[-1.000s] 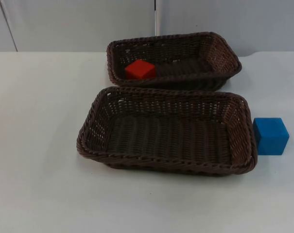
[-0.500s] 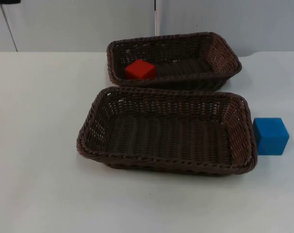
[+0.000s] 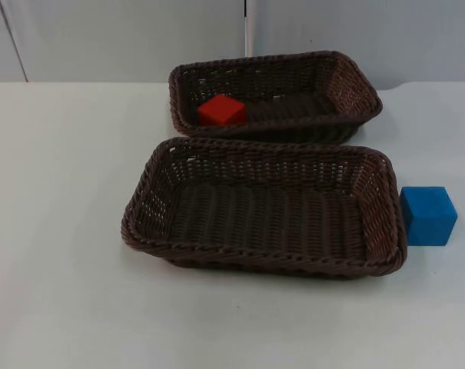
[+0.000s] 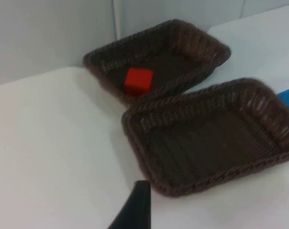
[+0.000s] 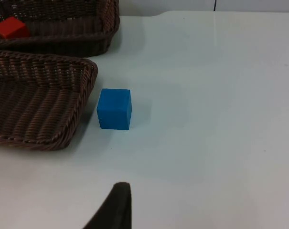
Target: Pick up one cube with the left hand and place it into the upper basket. Pick up one cube with the right hand and place it into the lower basket.
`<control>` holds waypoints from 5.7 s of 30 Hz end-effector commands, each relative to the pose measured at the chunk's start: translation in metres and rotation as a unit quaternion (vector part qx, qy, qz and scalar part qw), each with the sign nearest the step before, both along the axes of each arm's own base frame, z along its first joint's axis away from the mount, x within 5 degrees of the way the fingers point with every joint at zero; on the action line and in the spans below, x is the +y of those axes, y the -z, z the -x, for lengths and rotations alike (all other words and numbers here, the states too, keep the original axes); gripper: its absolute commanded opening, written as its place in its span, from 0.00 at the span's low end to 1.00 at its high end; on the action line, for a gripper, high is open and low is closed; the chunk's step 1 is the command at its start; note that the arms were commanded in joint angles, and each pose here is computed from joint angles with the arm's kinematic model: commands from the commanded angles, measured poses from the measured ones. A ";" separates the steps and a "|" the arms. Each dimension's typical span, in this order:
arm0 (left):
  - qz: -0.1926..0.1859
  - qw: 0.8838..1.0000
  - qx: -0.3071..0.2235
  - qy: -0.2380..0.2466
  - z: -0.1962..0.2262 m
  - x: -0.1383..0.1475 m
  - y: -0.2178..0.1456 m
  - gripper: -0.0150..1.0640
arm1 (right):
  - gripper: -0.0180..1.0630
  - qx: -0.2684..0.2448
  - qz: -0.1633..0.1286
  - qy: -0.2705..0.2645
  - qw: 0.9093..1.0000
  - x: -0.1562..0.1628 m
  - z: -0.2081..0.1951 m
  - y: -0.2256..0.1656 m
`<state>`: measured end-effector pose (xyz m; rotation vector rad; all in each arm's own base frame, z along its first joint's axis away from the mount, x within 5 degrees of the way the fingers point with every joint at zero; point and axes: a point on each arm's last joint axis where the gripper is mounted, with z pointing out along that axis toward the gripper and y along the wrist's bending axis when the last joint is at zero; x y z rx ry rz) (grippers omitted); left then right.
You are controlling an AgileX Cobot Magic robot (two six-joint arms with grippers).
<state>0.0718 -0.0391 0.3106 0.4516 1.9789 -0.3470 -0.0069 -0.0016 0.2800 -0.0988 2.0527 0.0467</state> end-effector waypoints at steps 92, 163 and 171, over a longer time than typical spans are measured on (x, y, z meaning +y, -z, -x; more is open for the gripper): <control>0.026 0.998 -0.056 0.004 0.041 0.017 0.025 0.83 | 0.99 0.323 0.020 -0.052 0.945 0.029 -0.226 -0.004; 0.015 0.998 -0.059 -0.011 0.039 0.020 0.025 0.83 | 0.98 0.290 0.308 -0.493 0.761 0.111 -0.400 0.169; 0.015 0.998 -0.059 -0.011 0.039 0.020 0.025 0.83 | 0.47 0.296 0.305 -0.495 0.757 0.111 -0.398 0.169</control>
